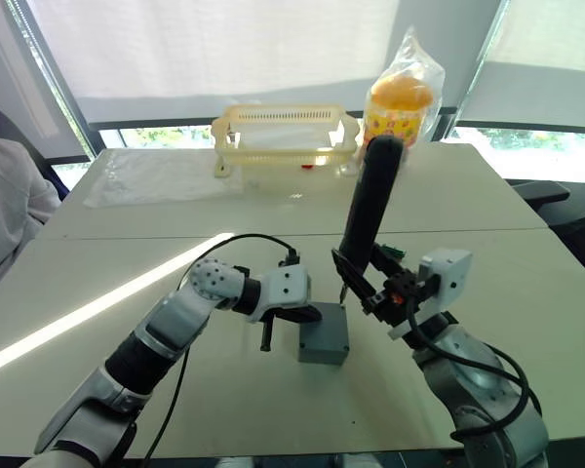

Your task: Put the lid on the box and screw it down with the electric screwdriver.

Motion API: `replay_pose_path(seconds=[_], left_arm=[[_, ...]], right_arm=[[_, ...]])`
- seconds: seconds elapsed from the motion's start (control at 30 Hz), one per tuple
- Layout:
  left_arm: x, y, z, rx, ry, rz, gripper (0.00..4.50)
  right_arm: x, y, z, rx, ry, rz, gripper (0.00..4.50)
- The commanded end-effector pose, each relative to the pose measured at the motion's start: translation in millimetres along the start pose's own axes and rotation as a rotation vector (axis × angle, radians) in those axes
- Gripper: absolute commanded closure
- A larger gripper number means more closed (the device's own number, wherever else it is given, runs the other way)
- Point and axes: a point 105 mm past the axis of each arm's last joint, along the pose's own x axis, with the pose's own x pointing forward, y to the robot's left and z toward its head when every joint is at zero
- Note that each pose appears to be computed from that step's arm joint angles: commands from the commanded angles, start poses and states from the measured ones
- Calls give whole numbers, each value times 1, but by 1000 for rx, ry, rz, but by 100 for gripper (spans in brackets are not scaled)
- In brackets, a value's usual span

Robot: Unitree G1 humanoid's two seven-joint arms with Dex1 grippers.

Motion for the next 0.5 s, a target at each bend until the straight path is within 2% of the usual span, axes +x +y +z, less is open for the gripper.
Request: replay_pose_path(seconds=[0.03, 0.5], left_arm=[[8, -12, -20, -44, 74, -48, 450], [7, -12, -21, -47, 80, -43, 450]], right_arm=[[1, 2, 14, -33, -82, 10, 271], [1, -5, 3, -50, -77, -2, 271]])
